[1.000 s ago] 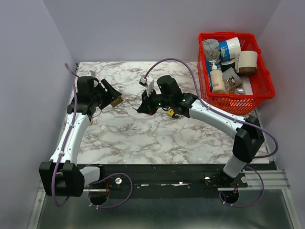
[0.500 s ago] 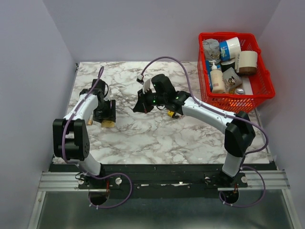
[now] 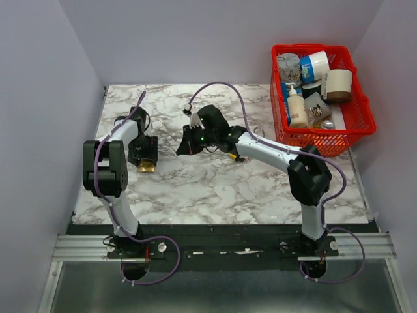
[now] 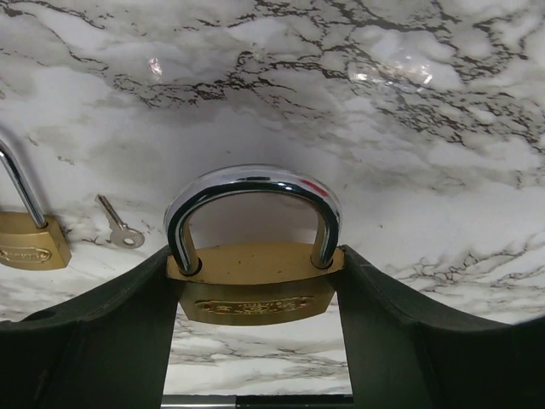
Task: Lock with the key
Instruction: Place the lock at the center of the board.
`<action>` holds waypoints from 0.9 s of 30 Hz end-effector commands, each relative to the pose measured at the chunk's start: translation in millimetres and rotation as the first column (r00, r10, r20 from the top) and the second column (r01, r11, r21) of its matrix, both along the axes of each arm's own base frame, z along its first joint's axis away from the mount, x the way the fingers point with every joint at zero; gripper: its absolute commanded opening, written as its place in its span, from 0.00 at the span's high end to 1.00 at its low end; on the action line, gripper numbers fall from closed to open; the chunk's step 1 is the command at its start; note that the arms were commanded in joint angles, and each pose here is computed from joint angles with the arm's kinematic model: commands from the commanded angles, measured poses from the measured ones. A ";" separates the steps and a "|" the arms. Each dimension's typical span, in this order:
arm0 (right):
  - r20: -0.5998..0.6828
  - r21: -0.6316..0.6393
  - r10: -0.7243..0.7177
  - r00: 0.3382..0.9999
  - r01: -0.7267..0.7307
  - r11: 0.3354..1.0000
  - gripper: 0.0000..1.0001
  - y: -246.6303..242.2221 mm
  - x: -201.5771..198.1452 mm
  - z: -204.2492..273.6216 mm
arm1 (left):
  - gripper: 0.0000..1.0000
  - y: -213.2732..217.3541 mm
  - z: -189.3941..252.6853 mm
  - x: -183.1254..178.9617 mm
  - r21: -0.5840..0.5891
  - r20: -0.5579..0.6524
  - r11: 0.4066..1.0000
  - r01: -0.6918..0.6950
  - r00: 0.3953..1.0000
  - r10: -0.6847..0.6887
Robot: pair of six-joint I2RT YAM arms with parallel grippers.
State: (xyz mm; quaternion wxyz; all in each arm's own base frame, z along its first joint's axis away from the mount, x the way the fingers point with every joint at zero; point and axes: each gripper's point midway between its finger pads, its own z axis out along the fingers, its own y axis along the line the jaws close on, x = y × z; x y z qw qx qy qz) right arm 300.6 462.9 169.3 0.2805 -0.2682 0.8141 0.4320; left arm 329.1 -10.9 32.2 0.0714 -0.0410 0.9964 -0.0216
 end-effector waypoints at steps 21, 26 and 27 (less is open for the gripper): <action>-0.170 -0.003 -0.162 0.972 0.164 0.986 0.99 18.8 20.1 -38.7 | 0.43 13.2 -15.5 8.0 0.019 -0.028 0.999 -0.050 0.998 0.050; -0.222 -0.014 -0.208 0.953 0.210 0.978 0.99 20.0 21.6 -46.0 | 0.27 11.0 -12.9 6.9 0.007 -0.029 0.999 -0.048 0.998 0.049; -0.228 -0.016 -0.216 0.950 0.218 0.976 0.99 19.3 22.5 -47.4 | 0.23 10.8 -12.4 7.4 0.006 -0.025 0.999 -0.047 0.999 0.047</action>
